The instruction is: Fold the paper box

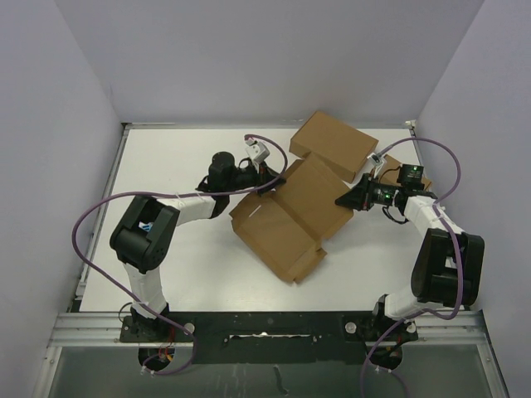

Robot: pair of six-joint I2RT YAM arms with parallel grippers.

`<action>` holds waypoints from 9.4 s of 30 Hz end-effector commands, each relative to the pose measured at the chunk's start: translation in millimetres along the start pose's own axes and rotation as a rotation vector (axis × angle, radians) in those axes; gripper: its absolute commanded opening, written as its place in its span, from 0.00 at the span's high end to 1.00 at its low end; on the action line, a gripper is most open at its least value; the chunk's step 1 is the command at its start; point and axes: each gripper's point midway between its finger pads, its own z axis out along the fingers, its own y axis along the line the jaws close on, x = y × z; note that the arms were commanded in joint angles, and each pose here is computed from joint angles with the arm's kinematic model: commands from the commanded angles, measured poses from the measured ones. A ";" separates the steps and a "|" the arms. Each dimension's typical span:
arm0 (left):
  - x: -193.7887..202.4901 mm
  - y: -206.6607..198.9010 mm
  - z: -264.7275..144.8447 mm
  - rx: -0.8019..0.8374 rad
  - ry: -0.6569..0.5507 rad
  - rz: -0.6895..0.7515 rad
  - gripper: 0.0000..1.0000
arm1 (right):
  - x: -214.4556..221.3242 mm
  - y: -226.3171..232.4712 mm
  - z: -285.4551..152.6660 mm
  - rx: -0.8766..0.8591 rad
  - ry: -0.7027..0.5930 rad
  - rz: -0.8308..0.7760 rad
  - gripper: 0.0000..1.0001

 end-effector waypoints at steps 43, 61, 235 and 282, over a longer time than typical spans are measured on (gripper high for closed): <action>-325.0 -197.7 -78.1 -0.267 -0.328 -0.721 0.02 | -21.5 29.2 -8.1 -0.088 -0.041 -0.114 1.00; -108.7 -129.9 -168.1 -0.299 -0.163 -0.224 0.05 | -28.5 47.9 -14.5 -0.063 -0.052 -0.212 1.00; -90.4 -21.1 -159.6 0.130 -0.362 -0.396 0.55 | -111.7 226.6 -84.0 -0.364 -0.144 -0.525 1.00; -71.8 -31.9 -137.6 0.226 -0.262 -0.464 0.77 | -110.3 230.7 -84.1 -0.383 -0.140 -0.524 1.00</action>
